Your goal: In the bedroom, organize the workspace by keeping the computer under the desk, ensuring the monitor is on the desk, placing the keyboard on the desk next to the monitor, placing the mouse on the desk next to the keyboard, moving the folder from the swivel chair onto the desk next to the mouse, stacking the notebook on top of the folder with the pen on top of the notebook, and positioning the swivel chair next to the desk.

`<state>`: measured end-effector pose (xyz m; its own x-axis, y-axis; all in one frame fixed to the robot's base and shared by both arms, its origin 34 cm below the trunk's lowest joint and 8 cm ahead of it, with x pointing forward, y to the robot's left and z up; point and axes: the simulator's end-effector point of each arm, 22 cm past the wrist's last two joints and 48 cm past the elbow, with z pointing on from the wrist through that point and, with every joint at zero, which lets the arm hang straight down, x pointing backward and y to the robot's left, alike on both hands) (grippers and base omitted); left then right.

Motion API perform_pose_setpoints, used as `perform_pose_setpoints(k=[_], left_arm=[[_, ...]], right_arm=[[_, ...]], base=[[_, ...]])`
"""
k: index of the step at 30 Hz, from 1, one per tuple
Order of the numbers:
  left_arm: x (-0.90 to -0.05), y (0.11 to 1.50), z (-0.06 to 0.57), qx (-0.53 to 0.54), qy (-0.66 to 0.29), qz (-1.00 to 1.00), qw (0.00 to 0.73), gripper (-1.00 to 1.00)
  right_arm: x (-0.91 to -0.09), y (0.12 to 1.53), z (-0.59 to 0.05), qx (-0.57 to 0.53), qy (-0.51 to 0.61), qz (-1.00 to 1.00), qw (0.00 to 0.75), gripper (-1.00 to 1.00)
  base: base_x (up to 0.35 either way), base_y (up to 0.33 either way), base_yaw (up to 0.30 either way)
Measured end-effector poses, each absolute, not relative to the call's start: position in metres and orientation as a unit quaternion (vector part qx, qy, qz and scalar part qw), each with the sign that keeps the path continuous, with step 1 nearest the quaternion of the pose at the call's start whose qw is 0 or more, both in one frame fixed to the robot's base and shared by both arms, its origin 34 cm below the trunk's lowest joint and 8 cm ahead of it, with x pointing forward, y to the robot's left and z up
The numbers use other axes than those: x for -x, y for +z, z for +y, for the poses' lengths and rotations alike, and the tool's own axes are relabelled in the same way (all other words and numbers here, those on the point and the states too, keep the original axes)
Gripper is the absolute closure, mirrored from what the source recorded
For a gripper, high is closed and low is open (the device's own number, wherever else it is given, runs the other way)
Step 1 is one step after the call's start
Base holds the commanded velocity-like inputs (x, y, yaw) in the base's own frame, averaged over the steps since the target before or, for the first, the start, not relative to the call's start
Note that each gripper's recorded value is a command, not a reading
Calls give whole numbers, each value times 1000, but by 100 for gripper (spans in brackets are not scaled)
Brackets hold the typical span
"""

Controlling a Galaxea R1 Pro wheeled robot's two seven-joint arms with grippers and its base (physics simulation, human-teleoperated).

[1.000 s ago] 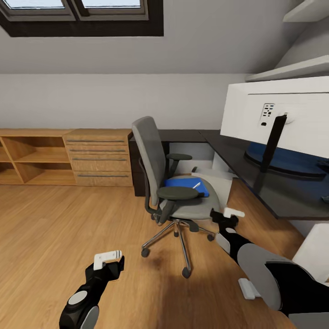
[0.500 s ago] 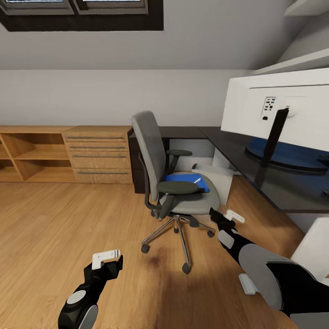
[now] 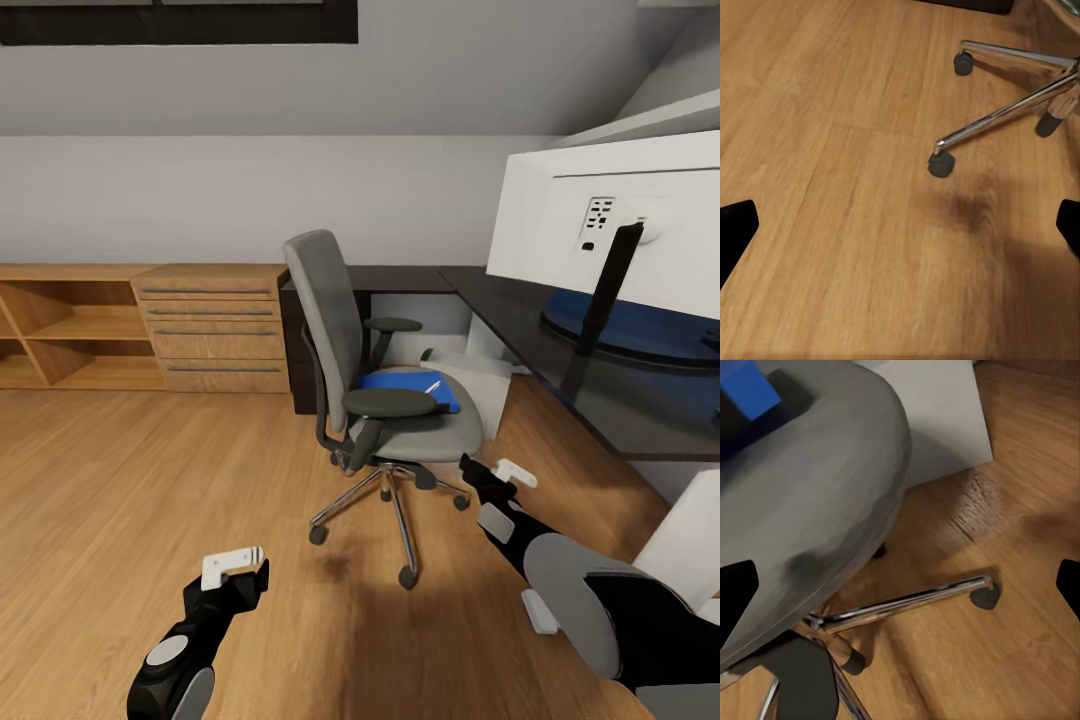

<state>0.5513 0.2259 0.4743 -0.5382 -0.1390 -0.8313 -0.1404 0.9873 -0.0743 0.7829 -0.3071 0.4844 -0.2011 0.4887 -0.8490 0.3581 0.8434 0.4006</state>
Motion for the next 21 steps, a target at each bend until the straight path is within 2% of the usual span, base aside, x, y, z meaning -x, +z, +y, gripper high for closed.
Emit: perform_pose_setpoints(k=[7, 12, 16, 21], left_arm=[[-551, 472, 227, 79, 2, 878, 472, -100], [-550, 472, 227, 78, 2, 878, 472, -100], [-550, 471, 227, 78, 3, 879, 471, -100], [-550, 470, 227, 78, 2, 879, 470, -100]], right_arm=[[-783, 485, -309, -274, 56, 771, 572, -100], [-783, 486, -311, -277, 55, 769, 573, -100], [-781, 486, -330, -285, 45, 767, 573, -100], [-773, 480, -363, -357, 53, 749, 556, -100]], base=[[24, 0, 0], [226, 0, 0], [74, 0, 0], [52, 0, 0]])
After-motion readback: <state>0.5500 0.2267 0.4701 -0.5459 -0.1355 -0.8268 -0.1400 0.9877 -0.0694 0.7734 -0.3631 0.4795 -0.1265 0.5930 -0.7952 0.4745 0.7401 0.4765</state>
